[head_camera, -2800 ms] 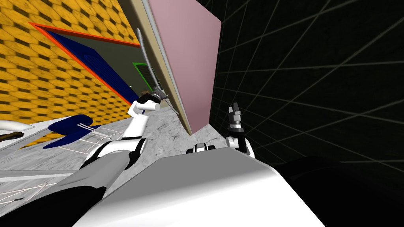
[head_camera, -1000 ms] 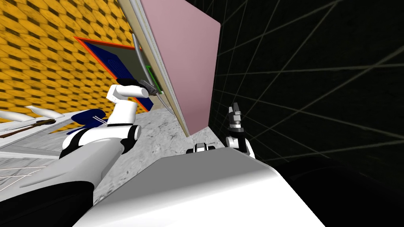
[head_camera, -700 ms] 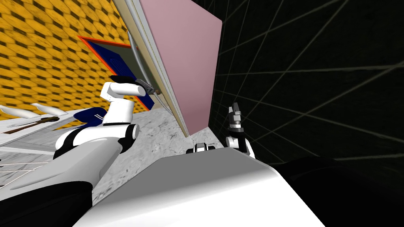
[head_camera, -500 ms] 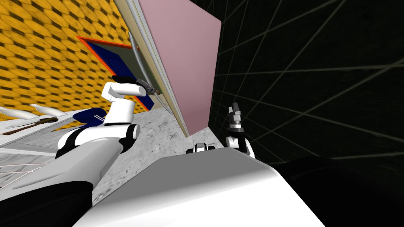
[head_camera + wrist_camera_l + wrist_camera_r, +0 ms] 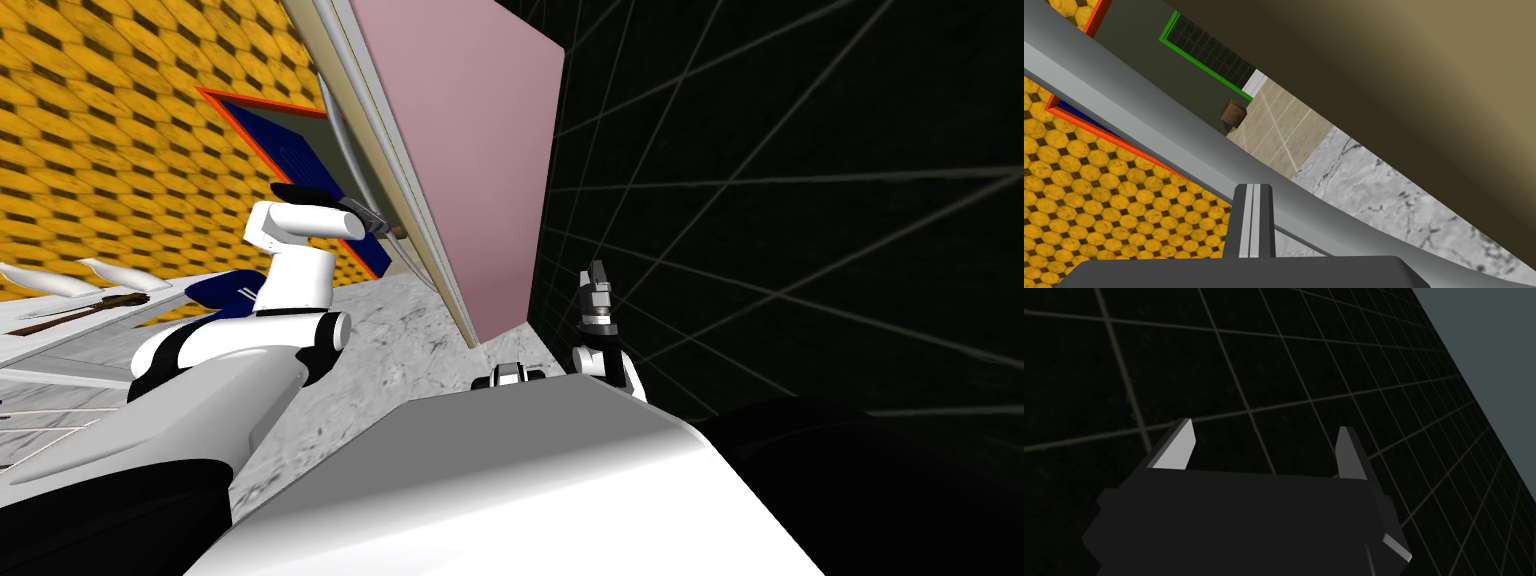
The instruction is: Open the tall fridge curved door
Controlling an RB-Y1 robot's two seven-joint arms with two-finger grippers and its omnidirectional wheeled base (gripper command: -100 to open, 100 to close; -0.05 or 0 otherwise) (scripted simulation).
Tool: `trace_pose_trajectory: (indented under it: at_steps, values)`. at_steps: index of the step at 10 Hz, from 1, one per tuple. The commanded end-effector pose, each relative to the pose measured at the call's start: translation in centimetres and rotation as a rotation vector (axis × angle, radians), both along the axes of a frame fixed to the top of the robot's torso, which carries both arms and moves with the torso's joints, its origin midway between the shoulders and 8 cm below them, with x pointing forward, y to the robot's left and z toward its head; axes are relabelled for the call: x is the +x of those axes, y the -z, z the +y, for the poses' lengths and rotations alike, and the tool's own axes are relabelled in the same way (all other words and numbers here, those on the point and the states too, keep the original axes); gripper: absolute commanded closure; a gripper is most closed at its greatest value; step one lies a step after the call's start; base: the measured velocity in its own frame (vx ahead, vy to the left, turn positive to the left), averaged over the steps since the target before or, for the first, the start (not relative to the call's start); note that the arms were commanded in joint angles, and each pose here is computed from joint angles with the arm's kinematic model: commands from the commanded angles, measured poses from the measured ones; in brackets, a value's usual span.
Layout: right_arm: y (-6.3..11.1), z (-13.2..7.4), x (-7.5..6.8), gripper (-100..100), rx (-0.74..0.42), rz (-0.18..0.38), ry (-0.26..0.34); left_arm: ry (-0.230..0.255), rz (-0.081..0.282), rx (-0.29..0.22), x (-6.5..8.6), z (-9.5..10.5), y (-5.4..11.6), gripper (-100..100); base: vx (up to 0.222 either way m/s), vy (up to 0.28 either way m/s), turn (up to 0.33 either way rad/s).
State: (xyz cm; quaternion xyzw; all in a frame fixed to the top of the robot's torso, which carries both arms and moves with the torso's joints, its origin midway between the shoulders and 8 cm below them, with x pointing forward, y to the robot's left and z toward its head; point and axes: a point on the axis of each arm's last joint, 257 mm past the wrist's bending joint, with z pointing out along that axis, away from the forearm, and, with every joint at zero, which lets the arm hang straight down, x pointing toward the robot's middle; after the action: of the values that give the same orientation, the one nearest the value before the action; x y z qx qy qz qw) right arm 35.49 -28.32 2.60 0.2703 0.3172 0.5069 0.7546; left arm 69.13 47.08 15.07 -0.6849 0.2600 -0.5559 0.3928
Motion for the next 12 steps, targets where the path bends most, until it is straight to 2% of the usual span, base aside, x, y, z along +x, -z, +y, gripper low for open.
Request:
trace_pose_trajectory:
  at_steps: [1, 2, 4, 9, 10, 11, 12]
  values:
    - [0.0, 0.0, 0.0, 0, 0.0, 0.0, 0.0, 0.011, -0.054, 0.01, 0.0, -0.4, -2.7, -100, -0.011, 0.004, -0.025]
    - [0.0, 0.0, 0.0, 0, 0.0, 0.0, 0.0, -0.007, -0.046, -0.006, -0.3, 0.4, -3.3, -100, 0.005, -0.037, 0.023]
    - [0.0, 0.0, 0.0, 0, 0.0, 0.0, 0.0, -0.007, -0.047, -0.006, -0.3, 0.4, -3.4, -100, 0.028, -0.038, 0.038]
    - [0.0, 0.0, 0.0, 0, 0.0, 0.0, 0.0, -0.078, -0.031, -0.066, -1.9, 3.8, -6.1, -100, 0.032, -0.08, 0.041]
    - [0.0, 0.0, 0.0, 0, 0.0, 0.0, 0.0, -0.081, -0.03, -0.069, -2.0, 3.9, -6.2, -100, 0.021, -0.072, 0.025]
    - [0.0, 0.0, 0.0, 0, 0.0, 0.0, 0.0, -0.085, 0.004, -0.065, -1.9, 4.3, -4.3, -100, -0.003, -0.026, 0.03]
    - [0.0, 0.0, 0.0, 0, 0.0, 0.0, 0.0, -0.093, 0.011, -0.076, -2.0, 4.8, -3.7, -100, 0.078, 0.033, 0.034]
